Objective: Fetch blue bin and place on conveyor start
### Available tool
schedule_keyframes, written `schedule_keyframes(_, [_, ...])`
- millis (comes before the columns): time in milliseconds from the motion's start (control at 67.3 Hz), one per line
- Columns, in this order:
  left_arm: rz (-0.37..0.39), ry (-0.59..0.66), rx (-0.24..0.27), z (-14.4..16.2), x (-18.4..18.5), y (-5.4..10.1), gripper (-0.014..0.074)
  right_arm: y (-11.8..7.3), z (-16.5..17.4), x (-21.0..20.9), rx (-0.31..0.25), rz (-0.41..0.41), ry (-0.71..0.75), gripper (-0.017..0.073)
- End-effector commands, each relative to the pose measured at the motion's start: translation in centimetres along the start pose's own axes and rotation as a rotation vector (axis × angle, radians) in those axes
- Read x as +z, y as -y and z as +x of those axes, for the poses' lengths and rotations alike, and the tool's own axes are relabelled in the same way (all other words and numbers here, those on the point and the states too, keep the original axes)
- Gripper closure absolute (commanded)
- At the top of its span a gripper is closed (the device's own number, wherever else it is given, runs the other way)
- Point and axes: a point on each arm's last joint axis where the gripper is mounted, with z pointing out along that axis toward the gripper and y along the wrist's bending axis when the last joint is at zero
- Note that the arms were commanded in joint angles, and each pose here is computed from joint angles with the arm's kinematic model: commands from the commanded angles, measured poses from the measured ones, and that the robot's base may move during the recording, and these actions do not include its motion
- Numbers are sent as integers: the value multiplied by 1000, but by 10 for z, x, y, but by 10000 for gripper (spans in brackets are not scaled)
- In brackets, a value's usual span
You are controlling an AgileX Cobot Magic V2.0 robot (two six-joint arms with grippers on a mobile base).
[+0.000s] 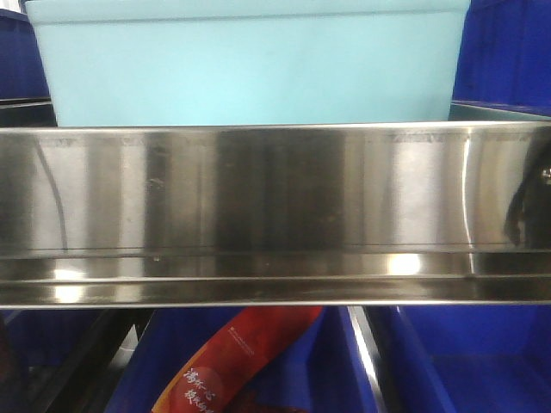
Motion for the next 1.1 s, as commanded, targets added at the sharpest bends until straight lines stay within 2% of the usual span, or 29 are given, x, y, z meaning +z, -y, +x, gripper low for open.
schedule_keyframes(0, [-4, 6, -7, -3, -1, 0, 704, 0, -4, -3, -3, 3, 18, 700])
schedule_keyframes(119, [-8, 8, -4, -4, -1, 0, 699, 0, -4, 0, -3, 3, 17, 700])
schedule_keyframes(193, [-8, 6, -4, -3, -1, -1, 646, 0, -3, 2, -5, 5, 15, 680])
schedule_keyframes(282, [-8, 6, -4, -3, -1, -1, 508, 0, -2, 2, -5, 9, 4, 540])
schedule_keyframes(386, [-9, 7, -2, -3, -1, -1, 293, 0, -2, 4, -5, 9, 2, 350])
schedule_keyframes(446, [-11, 2, -2, -3, 2, 0, 236, 1, -2, 5, -3, 12, 1, 290])
schedule_keyframes(624, [-24, -32, 3, 1, 15, 1, 244, 7, 0, 18, 26, 25, -36, 272])
schedule_keyframes(1084, [-78, -151, 14, 16, 47, 0, 244, 4, 12, 56, 31, 40, -142, 273])
